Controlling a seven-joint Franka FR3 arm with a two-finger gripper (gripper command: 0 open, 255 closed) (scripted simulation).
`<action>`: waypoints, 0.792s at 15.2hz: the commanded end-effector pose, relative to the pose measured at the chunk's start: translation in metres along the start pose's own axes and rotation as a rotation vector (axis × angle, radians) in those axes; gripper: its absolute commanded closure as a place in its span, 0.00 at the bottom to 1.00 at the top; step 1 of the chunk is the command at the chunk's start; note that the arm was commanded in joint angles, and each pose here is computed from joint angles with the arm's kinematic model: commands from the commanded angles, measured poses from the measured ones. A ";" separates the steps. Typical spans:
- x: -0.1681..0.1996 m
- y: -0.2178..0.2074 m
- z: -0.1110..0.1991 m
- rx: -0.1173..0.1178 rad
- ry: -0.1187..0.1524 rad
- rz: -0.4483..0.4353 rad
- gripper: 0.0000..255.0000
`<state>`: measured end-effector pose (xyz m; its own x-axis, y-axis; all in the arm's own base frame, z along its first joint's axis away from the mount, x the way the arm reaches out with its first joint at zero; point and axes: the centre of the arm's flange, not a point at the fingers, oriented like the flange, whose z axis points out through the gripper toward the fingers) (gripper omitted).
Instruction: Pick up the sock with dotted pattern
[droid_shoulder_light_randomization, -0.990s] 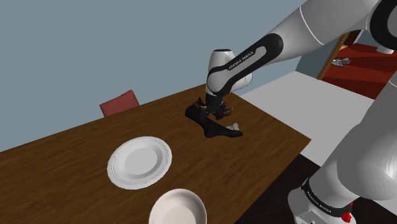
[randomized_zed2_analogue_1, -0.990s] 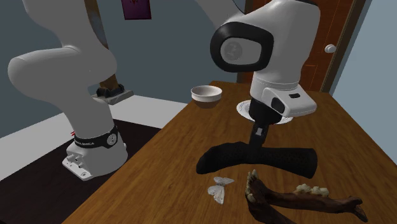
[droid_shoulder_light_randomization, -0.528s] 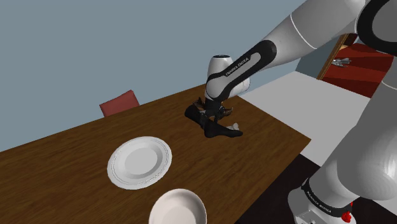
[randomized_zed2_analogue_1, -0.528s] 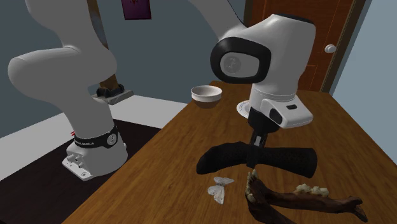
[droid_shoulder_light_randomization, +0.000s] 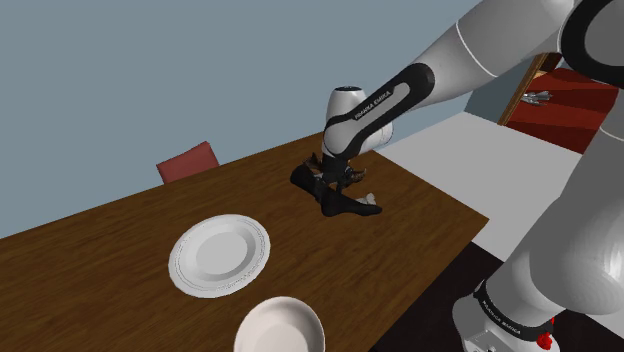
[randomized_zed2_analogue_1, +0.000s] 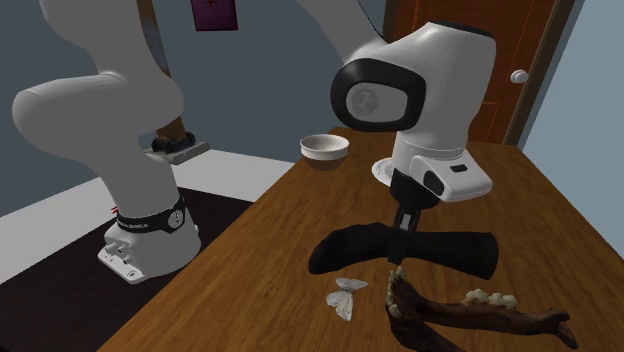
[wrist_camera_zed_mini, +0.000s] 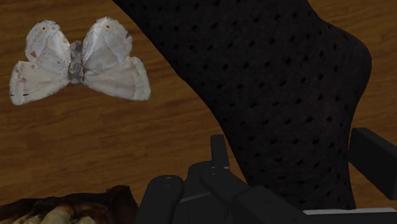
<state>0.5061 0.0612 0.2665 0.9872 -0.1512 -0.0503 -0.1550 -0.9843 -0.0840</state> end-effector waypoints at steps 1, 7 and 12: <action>-0.002 -0.001 -0.004 -0.001 -0.006 -0.001 1.00; -0.003 -0.004 -0.036 -0.001 -0.006 -0.001 1.00; -0.004 -0.006 -0.062 -0.001 -0.006 -0.001 1.00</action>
<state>0.5052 0.0623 0.3239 0.9872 -0.1495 -0.0562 -0.1538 -0.9846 -0.0829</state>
